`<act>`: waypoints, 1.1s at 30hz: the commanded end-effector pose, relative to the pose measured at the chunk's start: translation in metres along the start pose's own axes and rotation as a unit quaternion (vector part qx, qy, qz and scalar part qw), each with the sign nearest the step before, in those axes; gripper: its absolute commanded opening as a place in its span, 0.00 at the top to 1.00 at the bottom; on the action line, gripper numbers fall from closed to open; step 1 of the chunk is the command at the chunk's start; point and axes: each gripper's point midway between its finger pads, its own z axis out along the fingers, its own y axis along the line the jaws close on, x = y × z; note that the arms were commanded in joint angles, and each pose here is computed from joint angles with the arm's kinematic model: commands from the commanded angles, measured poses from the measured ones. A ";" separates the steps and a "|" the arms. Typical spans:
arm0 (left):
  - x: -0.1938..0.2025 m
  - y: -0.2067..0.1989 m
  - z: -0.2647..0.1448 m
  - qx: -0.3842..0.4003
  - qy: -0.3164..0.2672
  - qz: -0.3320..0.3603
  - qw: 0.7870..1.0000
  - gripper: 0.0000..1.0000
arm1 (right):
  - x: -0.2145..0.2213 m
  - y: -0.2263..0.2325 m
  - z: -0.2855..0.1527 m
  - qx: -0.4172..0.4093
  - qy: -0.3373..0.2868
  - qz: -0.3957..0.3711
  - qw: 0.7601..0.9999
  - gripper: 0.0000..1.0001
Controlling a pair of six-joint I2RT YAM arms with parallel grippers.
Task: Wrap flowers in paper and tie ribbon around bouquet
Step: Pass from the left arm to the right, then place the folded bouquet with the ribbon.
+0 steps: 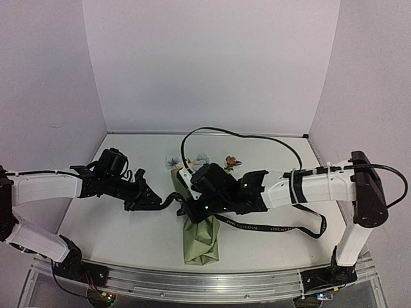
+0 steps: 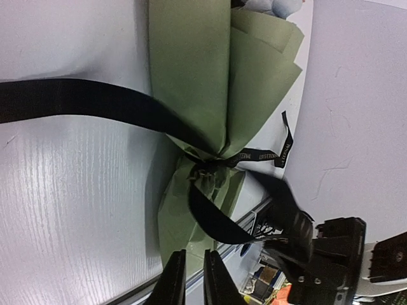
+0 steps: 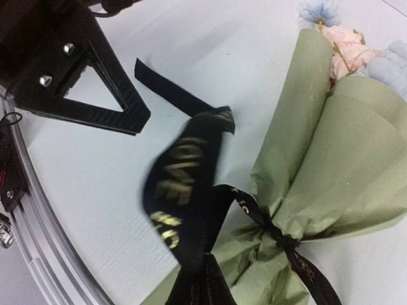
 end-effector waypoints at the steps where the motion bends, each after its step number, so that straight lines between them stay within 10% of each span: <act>1: 0.009 0.001 0.012 0.006 0.016 0.048 0.999 0.84 | 0.020 -0.020 -0.031 0.042 0.044 -0.004 0.998 1.00; 11: -0.012 -0.003 0.008 -0.035 -0.051 0.113 0.992 0.56 | 0.053 -0.032 -0.041 0.062 0.116 -0.018 0.991 1.00; 33: -0.061 0.075 0.075 -0.074 -0.140 -0.043 0.986 0.72 | 0.060 -0.031 -0.040 0.056 0.128 -0.023 0.990 1.00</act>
